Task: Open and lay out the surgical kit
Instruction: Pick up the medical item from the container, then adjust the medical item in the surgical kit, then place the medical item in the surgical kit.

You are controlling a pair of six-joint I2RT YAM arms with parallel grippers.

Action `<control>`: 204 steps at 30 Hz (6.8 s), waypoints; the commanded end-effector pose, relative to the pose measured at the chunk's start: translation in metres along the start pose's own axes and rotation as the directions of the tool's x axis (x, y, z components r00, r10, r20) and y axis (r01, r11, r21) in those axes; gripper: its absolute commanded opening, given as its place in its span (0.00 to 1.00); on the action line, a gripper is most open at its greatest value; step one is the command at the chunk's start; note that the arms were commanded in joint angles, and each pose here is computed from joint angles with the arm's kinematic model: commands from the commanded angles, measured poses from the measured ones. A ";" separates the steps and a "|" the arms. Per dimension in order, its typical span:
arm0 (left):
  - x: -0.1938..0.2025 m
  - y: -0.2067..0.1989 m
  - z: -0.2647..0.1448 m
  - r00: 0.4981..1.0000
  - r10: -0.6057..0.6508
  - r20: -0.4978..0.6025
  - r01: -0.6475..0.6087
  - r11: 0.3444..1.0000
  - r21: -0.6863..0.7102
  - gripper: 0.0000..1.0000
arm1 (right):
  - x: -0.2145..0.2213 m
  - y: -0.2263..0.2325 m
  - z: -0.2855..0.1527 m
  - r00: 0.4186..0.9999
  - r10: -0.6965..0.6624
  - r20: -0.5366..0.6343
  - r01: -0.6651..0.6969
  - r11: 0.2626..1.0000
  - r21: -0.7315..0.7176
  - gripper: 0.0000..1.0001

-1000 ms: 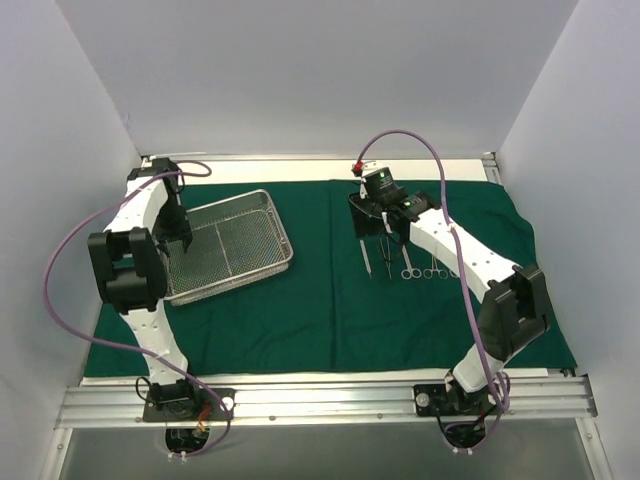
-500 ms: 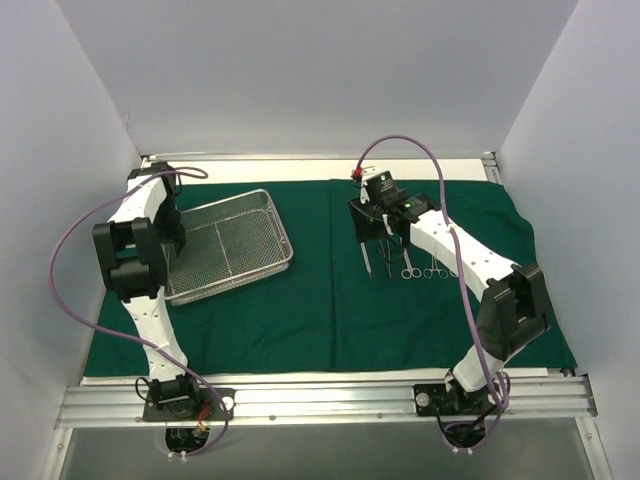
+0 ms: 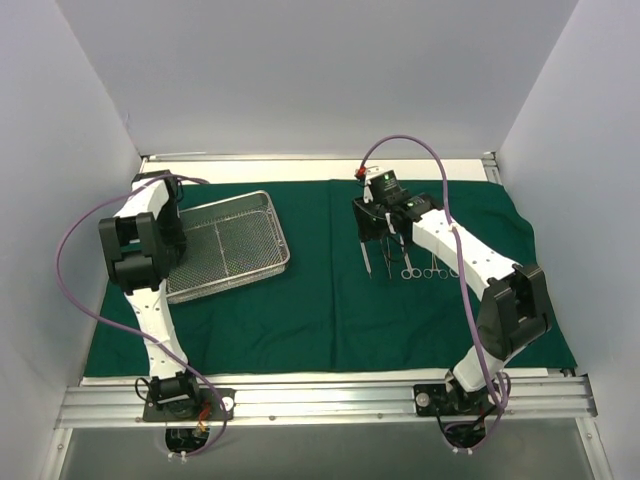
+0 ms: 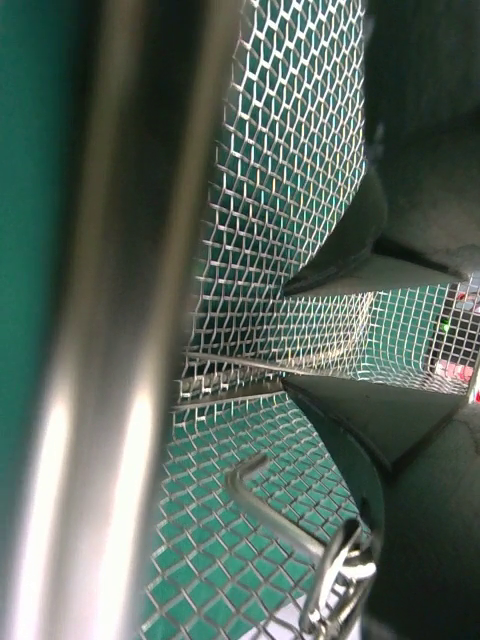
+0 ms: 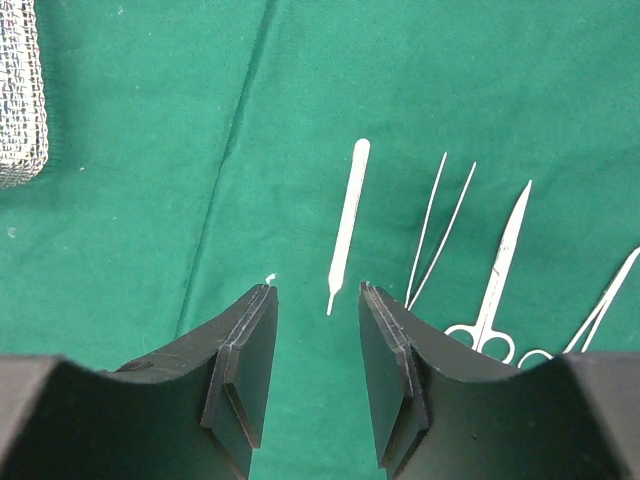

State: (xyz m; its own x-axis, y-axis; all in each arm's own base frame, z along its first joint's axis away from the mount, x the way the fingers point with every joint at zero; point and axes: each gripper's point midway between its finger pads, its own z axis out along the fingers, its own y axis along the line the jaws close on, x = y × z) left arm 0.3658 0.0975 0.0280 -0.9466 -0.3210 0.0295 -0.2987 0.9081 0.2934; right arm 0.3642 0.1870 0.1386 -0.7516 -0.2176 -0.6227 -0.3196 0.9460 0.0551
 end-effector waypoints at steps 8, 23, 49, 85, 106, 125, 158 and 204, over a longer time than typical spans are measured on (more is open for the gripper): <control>0.004 -0.004 0.018 0.999 0.018 -0.031 -0.017 0.999 0.035 0.25 | -0.002 -0.008 -0.019 0.999 0.042 0.020 -0.042 0.999 0.001 0.38; -0.003 0.005 -0.038 0.996 -0.020 0.087 0.012 0.996 0.092 0.02 | -0.001 -0.025 -0.017 0.988 0.154 0.004 -0.154 0.988 0.021 0.39; 0.012 -0.136 -0.212 0.939 -0.068 0.338 -0.175 0.751 0.637 0.02 | 0.070 -0.005 0.070 0.929 0.223 -0.295 -0.225 0.974 0.026 0.33; 0.017 -0.164 -0.220 0.939 -0.030 0.344 -0.237 0.670 0.704 0.02 | 0.080 -0.025 0.080 0.934 0.170 -0.316 -0.120 0.978 0.170 0.31; 0.019 -0.166 -0.220 0.938 -0.025 0.345 -0.244 0.660 0.711 0.02 | 0.096 0.001 0.091 0.907 0.195 -0.373 -0.178 0.981 0.082 0.10; 0.018 -0.169 -0.222 0.935 -0.016 0.354 -0.262 0.639 0.723 0.02 | 0.083 0.022 0.086 0.913 0.191 -0.361 -0.187 0.981 0.046 0.00; 0.091 -0.257 -0.388 0.873 -0.090 0.479 -0.478 -0.353 0.804 0.02 | -0.113 0.120 -0.076 0.985 0.172 0.018 -0.100 0.650 -0.753 0.46; 0.021 -0.024 -0.212 0.795 -0.297 0.529 -0.038 0.847 0.531 0.94 | 0.094 -0.021 0.038 0.898 0.232 -0.374 -0.215 0.973 0.087 0.00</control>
State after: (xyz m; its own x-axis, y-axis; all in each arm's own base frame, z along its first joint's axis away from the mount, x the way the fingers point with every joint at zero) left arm 0.3910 0.0065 0.2154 -0.7306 -0.4045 -0.5501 -0.2781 0.9120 -0.3014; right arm 0.3229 0.1670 0.0629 -0.9617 -0.0365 -0.2716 -0.0897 0.9784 0.1865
